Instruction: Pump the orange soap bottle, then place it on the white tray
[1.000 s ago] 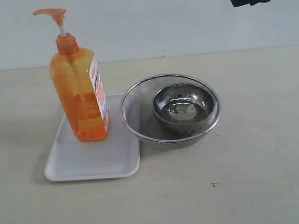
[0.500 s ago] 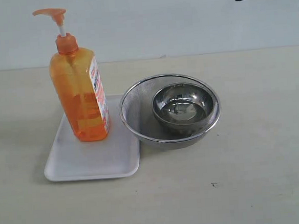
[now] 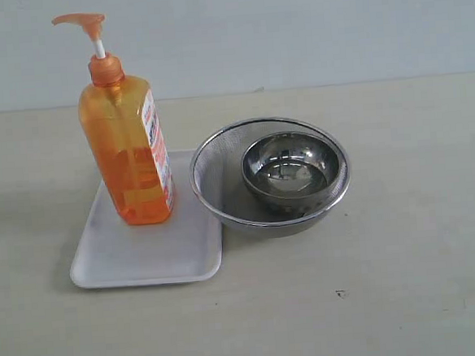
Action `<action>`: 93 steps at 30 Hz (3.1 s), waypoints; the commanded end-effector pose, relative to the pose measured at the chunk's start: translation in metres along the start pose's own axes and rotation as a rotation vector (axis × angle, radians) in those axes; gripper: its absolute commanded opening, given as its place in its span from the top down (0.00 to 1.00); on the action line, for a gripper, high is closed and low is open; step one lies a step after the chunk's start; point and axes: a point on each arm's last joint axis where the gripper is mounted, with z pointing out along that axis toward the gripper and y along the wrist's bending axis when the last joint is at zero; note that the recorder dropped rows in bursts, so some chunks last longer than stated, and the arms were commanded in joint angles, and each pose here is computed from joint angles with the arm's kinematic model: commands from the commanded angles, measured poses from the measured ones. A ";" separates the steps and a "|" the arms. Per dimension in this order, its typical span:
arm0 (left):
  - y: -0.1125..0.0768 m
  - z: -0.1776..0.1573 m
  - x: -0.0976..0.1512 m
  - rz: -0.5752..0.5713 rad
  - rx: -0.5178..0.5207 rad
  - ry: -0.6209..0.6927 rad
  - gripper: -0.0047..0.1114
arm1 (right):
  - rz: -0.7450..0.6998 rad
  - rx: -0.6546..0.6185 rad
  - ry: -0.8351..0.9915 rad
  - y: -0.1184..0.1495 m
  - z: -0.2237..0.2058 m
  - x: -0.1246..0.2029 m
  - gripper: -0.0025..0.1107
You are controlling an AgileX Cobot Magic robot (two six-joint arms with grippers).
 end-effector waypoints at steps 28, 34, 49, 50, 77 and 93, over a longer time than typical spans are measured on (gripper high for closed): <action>0.000 0.000 0.001 -0.011 0.007 0.002 0.92 | 0.197 0.629 -0.232 0.010 -0.110 0.103 0.98; 0.000 0.000 0.001 -0.011 0.007 0.002 0.92 | 0.151 0.638 -0.175 0.024 -0.129 0.137 0.98; 0.000 0.000 0.001 -0.011 0.007 0.002 0.92 | 0.109 0.648 -0.163 0.059 -0.177 0.212 0.98; 0.000 0.000 0.001 -0.011 0.007 0.002 0.92 | 0.110 0.648 -0.158 0.061 -0.179 0.218 0.98; 0.000 0.000 0.001 -0.012 0.007 0.000 0.92 | -0.096 0.426 -0.177 0.110 -0.205 0.304 0.98; 0.000 0.000 0.001 -0.012 0.007 0.000 0.92 | 0.037 0.511 -0.141 0.102 -0.208 0.310 0.98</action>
